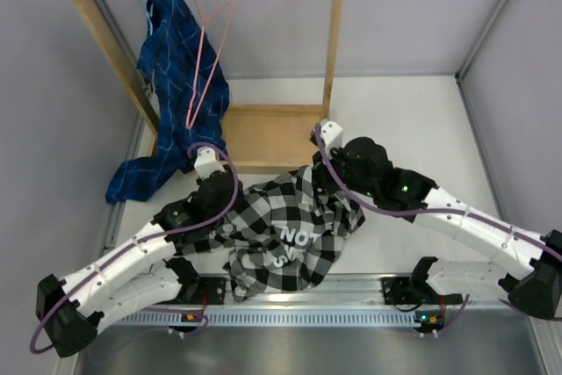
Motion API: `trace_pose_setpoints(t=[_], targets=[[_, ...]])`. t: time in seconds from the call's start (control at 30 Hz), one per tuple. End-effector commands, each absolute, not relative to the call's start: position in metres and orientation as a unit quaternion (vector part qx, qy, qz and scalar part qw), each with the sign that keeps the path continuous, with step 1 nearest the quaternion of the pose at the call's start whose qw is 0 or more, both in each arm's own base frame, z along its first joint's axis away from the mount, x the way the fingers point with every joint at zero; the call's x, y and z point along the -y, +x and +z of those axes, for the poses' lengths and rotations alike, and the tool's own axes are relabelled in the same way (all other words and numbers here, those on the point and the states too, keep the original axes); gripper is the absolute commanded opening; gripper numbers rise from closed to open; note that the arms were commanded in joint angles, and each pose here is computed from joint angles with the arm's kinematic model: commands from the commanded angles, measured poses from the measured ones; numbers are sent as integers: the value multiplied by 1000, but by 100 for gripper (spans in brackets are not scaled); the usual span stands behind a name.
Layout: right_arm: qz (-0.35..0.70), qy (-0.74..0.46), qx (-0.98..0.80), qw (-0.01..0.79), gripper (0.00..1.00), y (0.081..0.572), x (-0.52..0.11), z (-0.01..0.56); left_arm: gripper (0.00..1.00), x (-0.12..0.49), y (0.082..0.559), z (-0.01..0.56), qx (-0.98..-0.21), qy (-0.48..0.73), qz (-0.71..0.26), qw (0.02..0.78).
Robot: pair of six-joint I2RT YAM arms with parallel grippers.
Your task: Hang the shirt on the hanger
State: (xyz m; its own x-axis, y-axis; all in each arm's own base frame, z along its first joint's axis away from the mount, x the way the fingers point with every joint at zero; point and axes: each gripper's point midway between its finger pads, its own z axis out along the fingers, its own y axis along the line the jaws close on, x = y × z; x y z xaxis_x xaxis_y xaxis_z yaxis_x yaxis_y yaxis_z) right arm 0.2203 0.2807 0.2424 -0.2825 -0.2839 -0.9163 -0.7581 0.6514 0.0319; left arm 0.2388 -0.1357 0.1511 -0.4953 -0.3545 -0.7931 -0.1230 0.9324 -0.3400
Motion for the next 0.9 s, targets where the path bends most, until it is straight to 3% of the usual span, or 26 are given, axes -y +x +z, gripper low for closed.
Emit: trace_pose_setpoints(t=[0.0, 0.03, 0.07, 0.3, 0.43, 0.6, 0.87], targets=[[269, -311, -783, 467, 0, 227, -299, 254, 42, 143, 247, 200, -832, -111, -147, 524], [267, -304, -792, 458, 0, 233, -306, 254, 79, 159, 245, 213, -827, -85, -185, 524], [258, -298, -799, 454, 0, 237, -306, 252, 98, 162, 243, 219, -824, -70, -192, 529], [182, -245, -846, 438, 0, 266, -303, 243, 98, 190, 209, 288, -748, 30, -302, 591], [180, -242, -847, 437, 0, 268, -310, 245, 80, 238, 203, 275, -751, 114, -344, 552], [197, -254, -846, 425, 0, 264, -321, 244, 78, 274, 197, 272, -708, 164, -392, 564], [201, -272, -840, 423, 0, 260, -324, 244, 65, 298, 213, 248, -720, 166, -385, 553]])
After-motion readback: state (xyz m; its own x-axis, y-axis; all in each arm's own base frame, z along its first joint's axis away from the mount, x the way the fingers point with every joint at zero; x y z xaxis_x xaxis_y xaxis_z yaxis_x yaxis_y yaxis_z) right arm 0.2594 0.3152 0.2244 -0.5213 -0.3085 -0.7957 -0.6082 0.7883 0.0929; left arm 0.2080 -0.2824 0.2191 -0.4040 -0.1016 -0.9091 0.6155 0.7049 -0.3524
